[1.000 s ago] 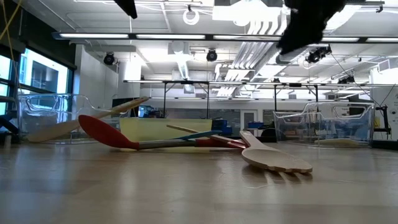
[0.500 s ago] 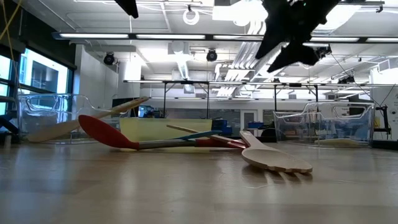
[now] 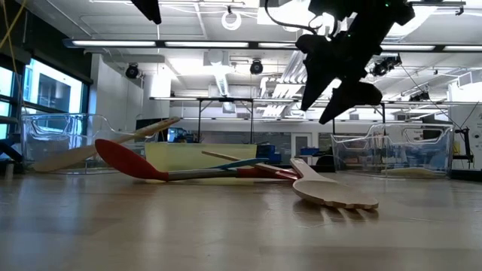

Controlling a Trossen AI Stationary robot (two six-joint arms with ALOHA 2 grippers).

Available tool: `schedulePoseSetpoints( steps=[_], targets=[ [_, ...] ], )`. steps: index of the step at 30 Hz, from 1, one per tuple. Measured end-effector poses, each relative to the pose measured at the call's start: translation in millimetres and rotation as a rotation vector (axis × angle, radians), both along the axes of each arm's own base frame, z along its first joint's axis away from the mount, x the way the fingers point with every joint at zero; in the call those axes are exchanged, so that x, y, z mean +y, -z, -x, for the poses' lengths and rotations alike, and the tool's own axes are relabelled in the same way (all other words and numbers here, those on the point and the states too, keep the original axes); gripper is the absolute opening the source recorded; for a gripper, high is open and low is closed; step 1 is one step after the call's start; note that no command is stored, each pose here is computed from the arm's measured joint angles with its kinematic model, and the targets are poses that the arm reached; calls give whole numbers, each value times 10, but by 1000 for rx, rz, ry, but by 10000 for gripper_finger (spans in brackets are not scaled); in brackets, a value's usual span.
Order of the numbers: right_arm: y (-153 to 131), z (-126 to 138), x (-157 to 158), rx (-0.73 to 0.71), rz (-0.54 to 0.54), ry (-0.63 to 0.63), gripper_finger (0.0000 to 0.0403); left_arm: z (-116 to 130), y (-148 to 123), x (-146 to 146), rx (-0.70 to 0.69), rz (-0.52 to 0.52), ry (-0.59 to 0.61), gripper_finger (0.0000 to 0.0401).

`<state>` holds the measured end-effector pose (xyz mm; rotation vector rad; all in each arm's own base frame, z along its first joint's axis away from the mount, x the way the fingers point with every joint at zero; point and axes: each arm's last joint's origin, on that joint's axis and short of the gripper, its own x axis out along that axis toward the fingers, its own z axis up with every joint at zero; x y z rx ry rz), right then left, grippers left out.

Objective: Pick & Place Kitchen Items
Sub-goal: Put the wooden serving spoon into the left transparent bin

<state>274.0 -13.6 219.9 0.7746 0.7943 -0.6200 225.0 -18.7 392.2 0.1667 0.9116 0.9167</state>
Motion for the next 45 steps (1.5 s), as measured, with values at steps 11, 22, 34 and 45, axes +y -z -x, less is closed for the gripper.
schedulePoseSetpoints(
  steps=[11,22,34,45],
  targets=[
    [175,-150,-30,-1,-18,34,245,-12,333,-6,134,-1,0,232],
    [401,-214,-30,79,-49,71,245,-8,458,9,165,-86,-18,232],
    [531,-284,-87,85,-36,116,245,-8,458,9,160,-86,-22,232],
    [538,-293,-90,80,-32,123,245,-8,458,9,159,-86,-22,232]
  ],
)
